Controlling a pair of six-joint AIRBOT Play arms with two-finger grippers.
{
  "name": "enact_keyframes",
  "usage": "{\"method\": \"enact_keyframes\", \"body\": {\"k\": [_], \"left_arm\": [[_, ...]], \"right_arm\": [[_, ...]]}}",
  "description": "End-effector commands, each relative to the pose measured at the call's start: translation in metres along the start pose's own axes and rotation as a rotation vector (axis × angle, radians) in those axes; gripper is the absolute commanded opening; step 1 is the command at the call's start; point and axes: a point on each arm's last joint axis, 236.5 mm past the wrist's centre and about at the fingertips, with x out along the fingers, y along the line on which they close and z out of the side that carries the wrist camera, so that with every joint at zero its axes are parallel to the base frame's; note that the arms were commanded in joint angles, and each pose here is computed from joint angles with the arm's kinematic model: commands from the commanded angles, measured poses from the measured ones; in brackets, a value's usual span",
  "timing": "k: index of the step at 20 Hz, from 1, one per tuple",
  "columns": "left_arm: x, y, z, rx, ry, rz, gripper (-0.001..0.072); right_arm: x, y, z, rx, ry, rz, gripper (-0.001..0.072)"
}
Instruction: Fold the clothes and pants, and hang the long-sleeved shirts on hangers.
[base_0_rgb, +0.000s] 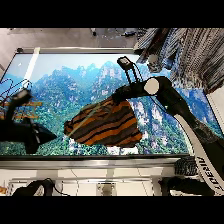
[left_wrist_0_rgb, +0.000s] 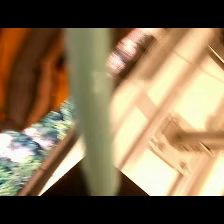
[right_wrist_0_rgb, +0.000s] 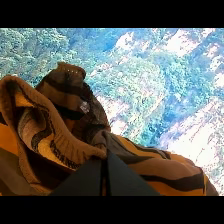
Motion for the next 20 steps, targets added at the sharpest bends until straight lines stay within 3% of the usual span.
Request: {"method": "enact_keyframes", "body": {"k": [1, 4, 8, 15, 20], "left_arm": [[0.031, -0.005, -0.008, 0.026, 0.126, -0.172, 0.0014], [0.055, 0.028, -0.010, -0.017, 0.165, -0.196, 0.0015], [0.073, 0.065, 0.006, 0.005, 0.097, -0.116, 0.0016], [0.079, 0.080, 0.016, 0.021, 0.058, -0.059, 0.0015], [0.092, 0.072, 0.019, 0.047, 0.079, -0.096, 0.0015]], "right_arm": [[0.000, 0.003, 0.001, 0.008, -0.005, 0.011, 0.0018], [-0.001, 0.013, 0.004, 0.038, -0.016, 0.053, 0.0018], [-0.002, 0.027, -0.006, 0.049, 0.027, 0.113, 0.0018], [-0.005, 0.044, -0.006, 0.064, 0.033, 0.183, 0.0018], [-0.006, 0.050, -0.005, 0.076, 0.030, 0.213, 0.0018]]}}
